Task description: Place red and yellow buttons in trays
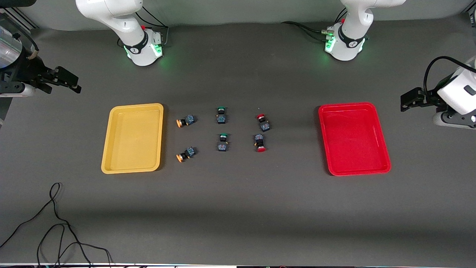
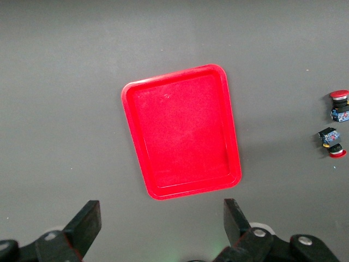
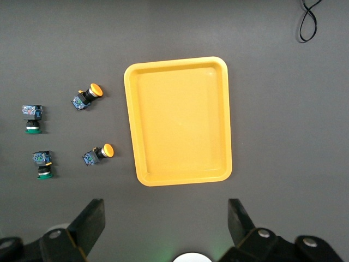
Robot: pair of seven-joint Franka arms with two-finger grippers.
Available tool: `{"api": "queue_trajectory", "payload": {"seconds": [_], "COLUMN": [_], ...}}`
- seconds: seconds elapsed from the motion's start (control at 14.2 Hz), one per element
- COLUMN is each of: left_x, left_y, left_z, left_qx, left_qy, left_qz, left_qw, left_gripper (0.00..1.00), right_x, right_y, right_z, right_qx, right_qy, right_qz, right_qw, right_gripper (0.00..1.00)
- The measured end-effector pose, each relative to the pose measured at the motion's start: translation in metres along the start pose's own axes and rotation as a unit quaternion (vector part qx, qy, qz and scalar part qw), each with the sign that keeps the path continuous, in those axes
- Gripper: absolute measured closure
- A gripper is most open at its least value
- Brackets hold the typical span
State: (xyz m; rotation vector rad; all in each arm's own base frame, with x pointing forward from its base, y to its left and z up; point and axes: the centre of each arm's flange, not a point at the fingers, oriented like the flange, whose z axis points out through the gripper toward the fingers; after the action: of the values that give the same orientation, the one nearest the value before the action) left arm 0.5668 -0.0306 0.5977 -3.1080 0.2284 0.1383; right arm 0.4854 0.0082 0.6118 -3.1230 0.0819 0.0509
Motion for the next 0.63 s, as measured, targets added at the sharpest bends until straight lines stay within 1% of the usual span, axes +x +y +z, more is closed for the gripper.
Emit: {"api": "queue_trajectory", "payload": {"seconds": [0.28,0.63], "left_x": [0.0,0.0], "left_y": [0.005,0.006], "left_z": [0.0,0.0], "left_qx": [0.0,0.0], "left_qy": [0.0,0.0], "left_qz": [-0.006,-0.009], "left_qw": [1.0,1.0], "left_gripper": [0.0,0.0], "right_x": [0.001,0.011], "right_y": [-0.001,-0.011], "right_z": [-0.001,0.014], "right_qx": [0.0,-0.004], "right_qy": [0.002,-0.009], "right_qz": [-0.001,0.006], "right_qw": [1.0,1.0], "right_gripper": [0.0,0.0]}}
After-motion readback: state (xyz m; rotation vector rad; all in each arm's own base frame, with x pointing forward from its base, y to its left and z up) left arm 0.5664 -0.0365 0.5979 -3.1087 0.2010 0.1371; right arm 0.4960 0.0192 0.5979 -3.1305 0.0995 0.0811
